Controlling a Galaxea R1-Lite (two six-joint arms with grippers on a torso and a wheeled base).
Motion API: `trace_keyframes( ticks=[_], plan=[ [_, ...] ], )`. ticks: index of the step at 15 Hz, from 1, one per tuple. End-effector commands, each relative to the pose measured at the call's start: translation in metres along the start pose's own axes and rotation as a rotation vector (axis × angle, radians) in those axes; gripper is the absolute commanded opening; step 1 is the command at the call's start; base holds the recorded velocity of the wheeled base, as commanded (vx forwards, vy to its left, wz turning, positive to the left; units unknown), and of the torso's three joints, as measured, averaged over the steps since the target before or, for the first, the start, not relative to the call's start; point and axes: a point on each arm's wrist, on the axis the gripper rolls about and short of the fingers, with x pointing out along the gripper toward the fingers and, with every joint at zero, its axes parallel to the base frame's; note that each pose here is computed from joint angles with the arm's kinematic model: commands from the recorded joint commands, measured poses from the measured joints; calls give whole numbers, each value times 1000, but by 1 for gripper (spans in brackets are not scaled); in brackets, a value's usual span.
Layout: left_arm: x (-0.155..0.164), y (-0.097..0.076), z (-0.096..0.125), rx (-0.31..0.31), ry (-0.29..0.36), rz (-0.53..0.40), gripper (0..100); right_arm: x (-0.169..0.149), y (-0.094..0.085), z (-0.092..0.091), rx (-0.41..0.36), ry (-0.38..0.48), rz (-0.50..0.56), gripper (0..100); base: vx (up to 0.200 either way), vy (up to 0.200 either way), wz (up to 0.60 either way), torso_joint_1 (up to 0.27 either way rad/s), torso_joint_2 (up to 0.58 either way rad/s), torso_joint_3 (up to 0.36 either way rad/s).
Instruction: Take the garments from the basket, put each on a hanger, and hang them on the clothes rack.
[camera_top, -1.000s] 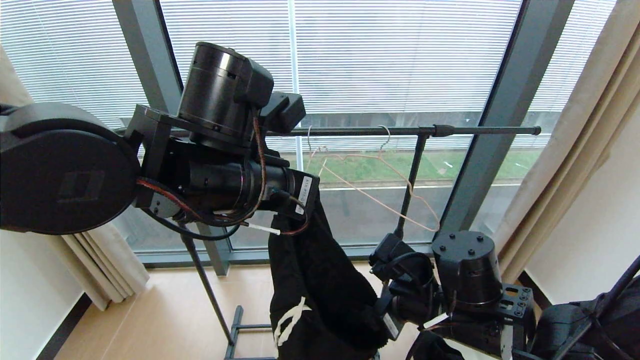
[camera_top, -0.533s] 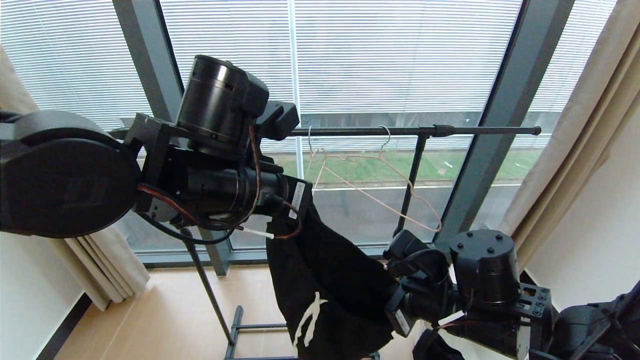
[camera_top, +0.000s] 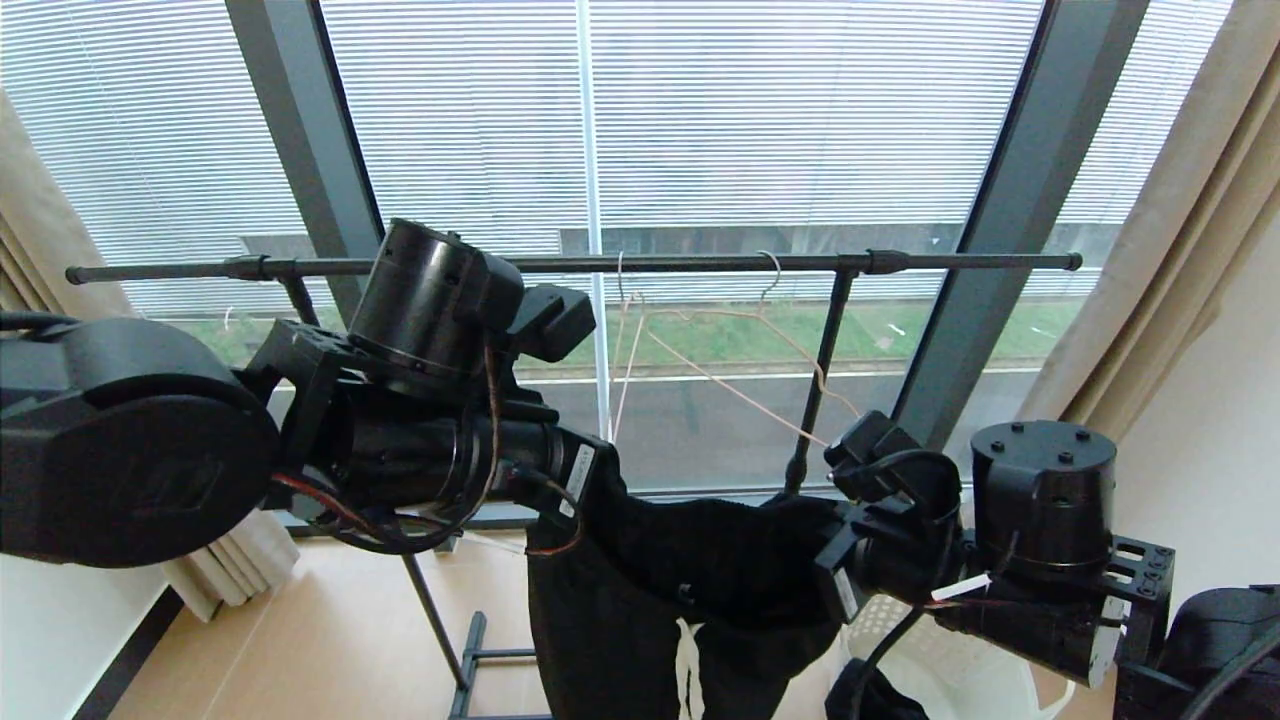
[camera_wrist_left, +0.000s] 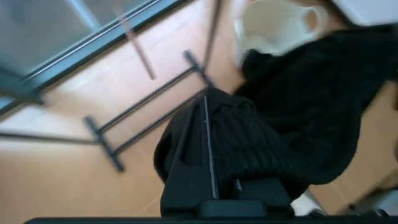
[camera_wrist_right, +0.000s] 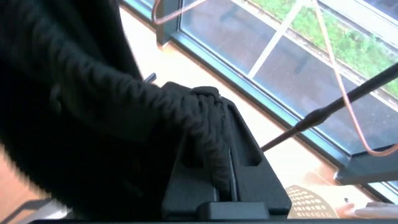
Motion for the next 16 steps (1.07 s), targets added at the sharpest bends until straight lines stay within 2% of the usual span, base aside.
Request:
trace_keyframes(
  ticks=[1, 2, 4, 7, 8, 9, 10, 13, 15, 16],
  plan=[
    [-6, 0, -10, 2, 0, -23, 0, -3, -1, 4, 7, -17, -5, 0, 0, 0, 0, 0, 0, 0],
    [-8, -1, -15, 3, 1, -31, 100, -5, -1, 6, 13, -27, -4, 0, 0, 0, 0, 0, 0, 0],
    [-13, -1, -22, 9, 8, -32, 100, -7, -2, 10, 27, -46, -11, 0, 0, 0, 0, 0, 0, 0],
    [-23, 1, -44, 131, 46, -31, 100, -7, -5, 15, 58, -63, -23, 0, 0, 0, 0, 0, 0, 0],
    [-27, 1, -50, 153, 47, -32, 100, -7, -7, 15, 65, -62, -30, 0, 0, 0, 0, 0, 0, 0],
    [-29, 1, -51, 159, 43, -35, 100, -7, -7, 15, 67, -64, -30, 0, 0, 0, 0, 0, 0, 0],
    [-33, 1, -55, 163, 23, -62, 100, -7, -10, 15, 95, -66, -40, 0, 0, 0, 0, 0, 0, 0],
    [-47, -1, -60, 199, -8, -161, 100, -8, -12, 18, 103, -75, -45, 0, 0, 0, 0, 0, 0, 0],
    [-47, -1, -59, 197, -15, -166, 100, -11, -13, 19, 104, -81, -48, 0, 0, 0, 0, 0, 0, 0],
    [-43, 4, -56, 185, -42, -147, 100, -25, -13, 25, 102, -113, -52, 0, 0, 0, 0, 0, 0, 0]
  ],
)
